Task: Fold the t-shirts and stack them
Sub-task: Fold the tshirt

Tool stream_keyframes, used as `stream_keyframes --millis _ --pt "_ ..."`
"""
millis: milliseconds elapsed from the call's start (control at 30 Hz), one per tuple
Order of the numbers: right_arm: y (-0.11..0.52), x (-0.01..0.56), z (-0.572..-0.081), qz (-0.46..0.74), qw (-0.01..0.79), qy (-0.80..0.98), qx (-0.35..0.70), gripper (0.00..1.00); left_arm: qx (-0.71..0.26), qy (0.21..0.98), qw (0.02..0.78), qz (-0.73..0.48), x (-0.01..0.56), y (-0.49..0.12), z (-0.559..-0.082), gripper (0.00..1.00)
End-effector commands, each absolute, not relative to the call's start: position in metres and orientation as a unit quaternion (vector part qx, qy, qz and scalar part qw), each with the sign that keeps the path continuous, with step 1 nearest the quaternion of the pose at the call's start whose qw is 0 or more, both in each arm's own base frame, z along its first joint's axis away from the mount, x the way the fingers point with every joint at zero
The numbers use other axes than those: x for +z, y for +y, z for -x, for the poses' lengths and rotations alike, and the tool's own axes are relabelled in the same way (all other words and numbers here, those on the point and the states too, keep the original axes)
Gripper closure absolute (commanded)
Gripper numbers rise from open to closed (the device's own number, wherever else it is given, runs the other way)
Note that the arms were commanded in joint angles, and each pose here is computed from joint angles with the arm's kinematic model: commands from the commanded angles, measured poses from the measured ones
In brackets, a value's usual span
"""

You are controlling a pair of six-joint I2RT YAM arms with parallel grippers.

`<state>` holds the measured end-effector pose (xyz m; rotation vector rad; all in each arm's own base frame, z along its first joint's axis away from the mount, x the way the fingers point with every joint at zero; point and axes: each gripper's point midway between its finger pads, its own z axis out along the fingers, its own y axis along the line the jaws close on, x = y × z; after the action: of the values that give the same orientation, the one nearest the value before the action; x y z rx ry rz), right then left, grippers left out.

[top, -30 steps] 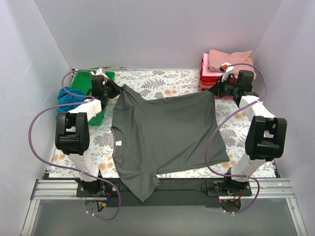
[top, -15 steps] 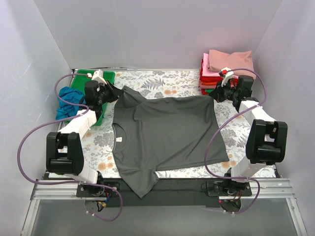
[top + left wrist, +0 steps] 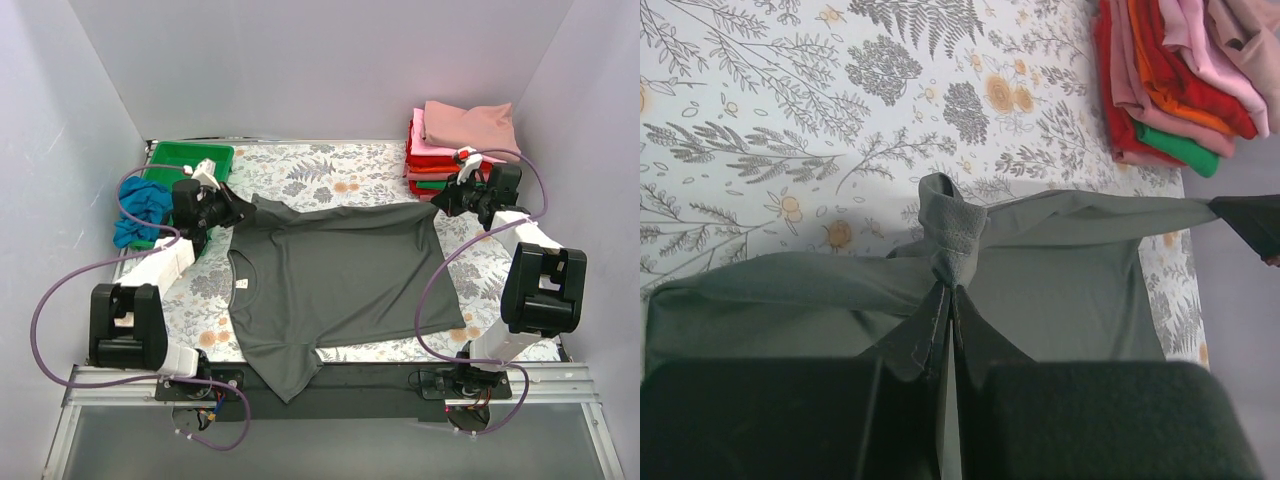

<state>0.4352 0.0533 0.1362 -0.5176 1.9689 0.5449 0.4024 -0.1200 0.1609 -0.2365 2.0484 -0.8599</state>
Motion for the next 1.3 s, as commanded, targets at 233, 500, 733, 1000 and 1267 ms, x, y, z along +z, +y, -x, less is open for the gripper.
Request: stream_keyframes --millis 233,500,733,1000,1267 --pt "0.053 0.146 -0.429 0.221 0.513 0.796 0.232 0.99 -0.368 0.811 0.449 0.074 0.185 -0.123 -0.352 1.0" --pt "0.051 0.137 -0.427 0.22 0.507 0.801 0.23 0.99 -0.374 0.824 0.418 0.083 0.173 -0.124 -0.326 1.0" --pt "0.05 0.132 -0.426 0.216 0.503 0.805 0.228 0.99 -0.383 0.831 0.394 0.089 0.16 -0.128 -0.314 1.0" --pt "0.045 0.123 -0.426 0.21 0.497 0.814 0.216 0.99 -0.383 0.839 0.374 0.094 0.146 -0.132 -0.304 1.0" --pt "0.041 0.111 -0.428 0.206 0.487 0.823 0.205 0.99 -0.387 0.844 0.36 0.089 0.14 -0.139 -0.3 1.0"
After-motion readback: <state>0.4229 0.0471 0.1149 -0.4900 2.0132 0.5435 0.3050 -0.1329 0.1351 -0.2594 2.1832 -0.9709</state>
